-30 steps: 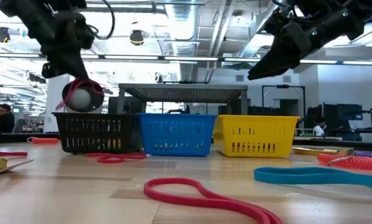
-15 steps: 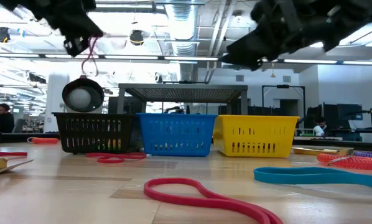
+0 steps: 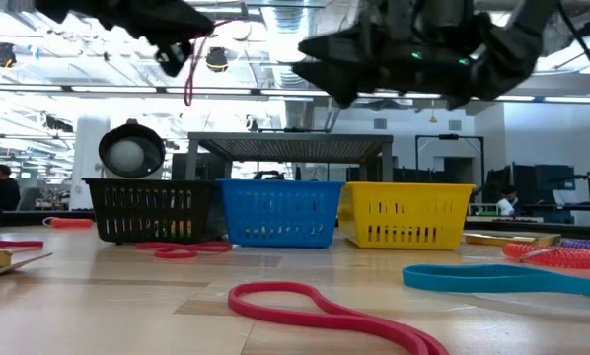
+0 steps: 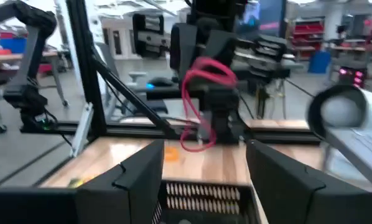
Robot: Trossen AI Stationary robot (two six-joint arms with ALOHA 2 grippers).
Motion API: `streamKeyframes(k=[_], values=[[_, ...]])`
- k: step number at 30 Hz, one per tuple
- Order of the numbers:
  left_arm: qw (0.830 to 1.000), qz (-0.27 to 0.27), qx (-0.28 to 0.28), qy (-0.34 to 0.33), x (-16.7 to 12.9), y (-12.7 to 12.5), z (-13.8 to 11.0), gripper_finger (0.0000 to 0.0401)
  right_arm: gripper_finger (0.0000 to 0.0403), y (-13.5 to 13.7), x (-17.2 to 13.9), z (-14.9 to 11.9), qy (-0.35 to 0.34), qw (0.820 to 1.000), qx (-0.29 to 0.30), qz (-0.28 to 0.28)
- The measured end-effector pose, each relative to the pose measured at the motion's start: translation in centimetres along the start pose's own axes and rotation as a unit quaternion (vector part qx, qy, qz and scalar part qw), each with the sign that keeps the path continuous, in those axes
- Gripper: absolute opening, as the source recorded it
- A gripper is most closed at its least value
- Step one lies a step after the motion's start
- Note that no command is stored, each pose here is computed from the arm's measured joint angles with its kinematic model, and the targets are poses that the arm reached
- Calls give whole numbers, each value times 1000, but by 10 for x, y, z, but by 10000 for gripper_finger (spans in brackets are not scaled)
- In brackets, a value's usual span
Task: Pick & Place Office Desk Supplies
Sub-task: Put the red rubber band into the blue basket
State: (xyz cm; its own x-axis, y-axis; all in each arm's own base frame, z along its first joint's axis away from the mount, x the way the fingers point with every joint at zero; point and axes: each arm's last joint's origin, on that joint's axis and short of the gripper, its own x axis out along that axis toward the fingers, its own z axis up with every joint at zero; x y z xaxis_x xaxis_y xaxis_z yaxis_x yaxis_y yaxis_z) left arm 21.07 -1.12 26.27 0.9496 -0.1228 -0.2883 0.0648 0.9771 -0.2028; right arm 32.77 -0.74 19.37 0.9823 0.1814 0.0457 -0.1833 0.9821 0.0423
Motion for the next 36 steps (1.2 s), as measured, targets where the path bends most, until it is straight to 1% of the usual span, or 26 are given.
streamKeyframes(k=[5, 8, 13, 20, 22, 24, 36], values=[[1000, -4, 18, -17, 14, 1, 0, 3, 224, -1, 20, 1, -4, 999, 9, 50], [999, -7, 22, -30, 19, 1, 1, 3, 224, -3, 29, -3, 0, 998, 12, 60], [998, -20, 37, -56, 22, -1, 6, 3, 224, -5, 37, -7, 4, 998, 15, 60], [994, -25, 66, -86, 27, -2, 9, 3, 224, -3, 46, 3, -15, 998, 9, 67], [993, -25, 73, -87, 30, -1, 9, 3, 224, -2, 48, 7, -22, 996, 7, 82], [992, -26, 76, -97, 32, -1, 9, 3, 224, -2, 49, 9, -25, 995, 5, 92], [990, -27, 77, -115, 45, 1, 7, 3, 223, -2, 49, 10, -25, 995, 6, 92]])
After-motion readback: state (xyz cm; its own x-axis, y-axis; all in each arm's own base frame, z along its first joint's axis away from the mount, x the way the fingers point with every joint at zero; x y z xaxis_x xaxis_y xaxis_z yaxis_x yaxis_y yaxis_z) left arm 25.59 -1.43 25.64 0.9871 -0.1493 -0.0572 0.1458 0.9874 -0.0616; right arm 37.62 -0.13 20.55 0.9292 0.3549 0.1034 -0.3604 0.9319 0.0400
